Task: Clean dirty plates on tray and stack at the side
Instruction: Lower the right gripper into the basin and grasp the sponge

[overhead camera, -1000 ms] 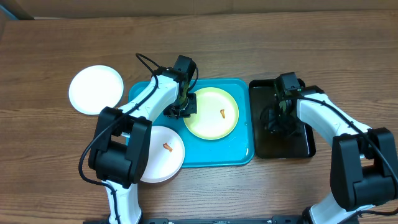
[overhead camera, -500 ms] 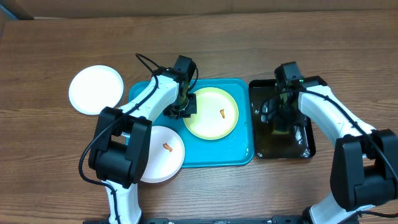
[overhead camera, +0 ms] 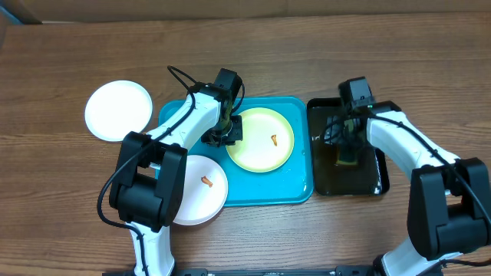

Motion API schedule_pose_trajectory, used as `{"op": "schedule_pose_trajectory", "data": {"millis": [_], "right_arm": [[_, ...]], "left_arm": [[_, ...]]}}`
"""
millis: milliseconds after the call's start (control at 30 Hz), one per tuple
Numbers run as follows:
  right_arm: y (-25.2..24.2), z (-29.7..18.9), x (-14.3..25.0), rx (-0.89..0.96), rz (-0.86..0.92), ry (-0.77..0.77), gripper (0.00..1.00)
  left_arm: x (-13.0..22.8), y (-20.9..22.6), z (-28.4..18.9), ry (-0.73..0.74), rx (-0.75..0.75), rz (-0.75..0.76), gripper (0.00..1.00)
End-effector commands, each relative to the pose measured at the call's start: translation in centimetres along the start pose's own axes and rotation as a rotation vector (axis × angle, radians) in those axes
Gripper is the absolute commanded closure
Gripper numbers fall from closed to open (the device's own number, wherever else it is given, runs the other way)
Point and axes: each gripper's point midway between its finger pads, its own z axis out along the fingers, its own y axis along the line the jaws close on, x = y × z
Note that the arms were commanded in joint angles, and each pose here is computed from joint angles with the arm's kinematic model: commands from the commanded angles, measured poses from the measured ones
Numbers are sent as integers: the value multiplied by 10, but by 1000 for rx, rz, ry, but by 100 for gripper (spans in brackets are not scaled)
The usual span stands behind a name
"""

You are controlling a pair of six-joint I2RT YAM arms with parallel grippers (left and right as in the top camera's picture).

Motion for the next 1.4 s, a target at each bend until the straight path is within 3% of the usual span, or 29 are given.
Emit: {"op": "schedule_pose_trajectory", "data": {"millis": [0, 33, 67, 100, 167, 467, 567, 667, 767, 900, 1033, 1067, 1100, 1200, 1267, 1367], "right_arm": [[-3, 7, 1, 6, 8, -32, 55], [-3, 7, 0, 2, 10, -41, 71], [-2, 7, -2, -1, 11, -49, 81], [-1, 7, -5, -4, 12, -59, 83], [0, 6, -7, -6, 13, -65, 73], [-12, -9, 22, 48, -10, 93, 57], [-12, -7, 25, 42, -10, 99, 34], [-8, -6, 15, 29, -6, 61, 25], [-6, -6, 9, 20, -1, 35, 34], [-4, -8, 4, 14, -3, 21, 67], [-1, -21, -3, 1, -4, 34, 67], [-1, -25, -4, 2, -5, 41, 65], [-1, -28, -4, 5, -6, 50, 56], [-5, -33, 3, 19, -10, 89, 19], [-7, -33, 11, 30, -15, 123, 10], [-11, -31, 25, 45, -20, 170, 9]], "left_arm": [[1, 8, 4, 8, -23, -25, 85], [1, 9, 4, 8, -24, -25, 85], [1, 9, 4, 8, -24, -25, 84], [1, 8, 4, 8, -23, -25, 84], [1, 9, 4, 8, -24, -25, 84], [0, 8, 4, 3, -22, -25, 73], [-4, 9, 4, -14, -31, -24, 69], [-10, 7, 4, -42, -23, -15, 68], [-15, 5, 4, -62, -14, -11, 69], [-21, 3, 3, -84, -7, -11, 63], [-22, 8, 3, -94, -32, -12, 64], [-22, 8, 3, -93, -36, -12, 69], [-21, 9, 3, -89, -38, -12, 74], [-19, 10, 3, -79, -42, -12, 88], [-16, 11, 3, -69, -48, -12, 96], [-14, 15, 3, -64, -68, -13, 96]]}}
